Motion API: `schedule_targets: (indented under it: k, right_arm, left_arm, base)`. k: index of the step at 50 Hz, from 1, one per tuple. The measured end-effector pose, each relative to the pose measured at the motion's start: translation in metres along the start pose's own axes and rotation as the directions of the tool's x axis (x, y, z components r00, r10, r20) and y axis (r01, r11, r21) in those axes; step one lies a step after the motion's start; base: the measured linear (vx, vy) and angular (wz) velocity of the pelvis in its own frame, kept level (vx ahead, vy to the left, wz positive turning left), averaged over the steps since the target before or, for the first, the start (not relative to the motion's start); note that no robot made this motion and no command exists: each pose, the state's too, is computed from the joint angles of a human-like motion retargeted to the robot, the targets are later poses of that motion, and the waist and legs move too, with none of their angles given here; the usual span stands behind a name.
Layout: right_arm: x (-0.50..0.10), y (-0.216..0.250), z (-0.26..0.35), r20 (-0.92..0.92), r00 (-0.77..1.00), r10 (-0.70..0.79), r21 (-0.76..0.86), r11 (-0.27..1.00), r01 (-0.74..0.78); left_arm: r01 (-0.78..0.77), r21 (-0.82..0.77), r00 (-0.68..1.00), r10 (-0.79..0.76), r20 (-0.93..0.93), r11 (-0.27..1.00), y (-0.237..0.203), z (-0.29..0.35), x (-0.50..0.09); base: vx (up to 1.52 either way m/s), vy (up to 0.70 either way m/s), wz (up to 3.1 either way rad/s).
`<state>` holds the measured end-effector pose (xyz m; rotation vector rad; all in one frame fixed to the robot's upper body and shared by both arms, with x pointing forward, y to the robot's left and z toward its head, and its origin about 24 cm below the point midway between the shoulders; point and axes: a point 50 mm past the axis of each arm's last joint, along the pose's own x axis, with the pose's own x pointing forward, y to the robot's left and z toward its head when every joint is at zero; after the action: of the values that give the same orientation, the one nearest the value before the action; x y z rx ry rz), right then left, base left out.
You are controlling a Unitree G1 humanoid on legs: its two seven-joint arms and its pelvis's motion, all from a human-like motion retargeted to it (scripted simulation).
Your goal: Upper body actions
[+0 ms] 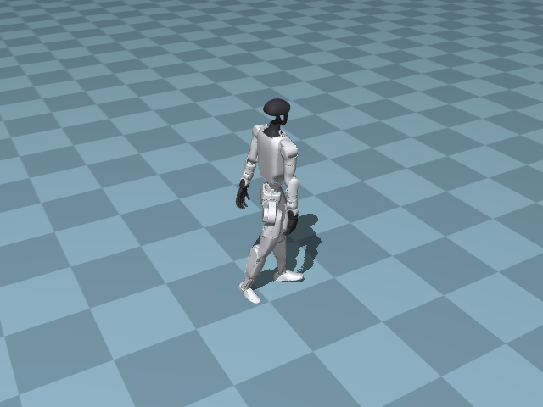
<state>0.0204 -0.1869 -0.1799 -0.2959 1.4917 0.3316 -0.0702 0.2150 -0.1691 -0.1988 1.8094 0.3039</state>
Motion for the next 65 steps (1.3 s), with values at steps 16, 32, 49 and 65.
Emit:
schedule_targets:
  k: [16, 32, 49, 65]
  right_arm:
    - [0.0, -0.001, 0.006, 0.003, 1.0, 0.004, -0.093, 0.996, -0.004]
    - [-0.008, -0.005, -0.043, -0.189, 0.981, -0.043, 0.092, 0.994, 0.061]
    - [-0.005, 0.005, -0.038, -0.147, 0.989, -0.02, 0.111, 0.993, 0.036]
    - [0.0, 0.007, 0.001, -0.04, 0.999, 0.016, -0.05, 0.999, -0.018]
  left_arm:
    - [-0.019, 0.035, 0.996, 0.022, -0.091, 0.999, 0.019, -0.024, -0.001]
    - [-0.03, 0.06, 0.985, 0.02, 0.173, 0.998, 0.025, 0.057, -0.015]
    - [0.061, 0.246, 0.998, -0.061, -0.007, 0.967, -0.011, 0.019, -0.003]
    - [0.088, 0.221, 0.993, -0.067, -0.101, 0.971, -0.012, -0.012, 0.001]
  base:
    - [0.16, -0.25, -1.92]
    - [-0.03, -0.17, -0.98]
    - [-0.01, -0.03, -0.14]
    - [-0.09, -0.16, -0.25]
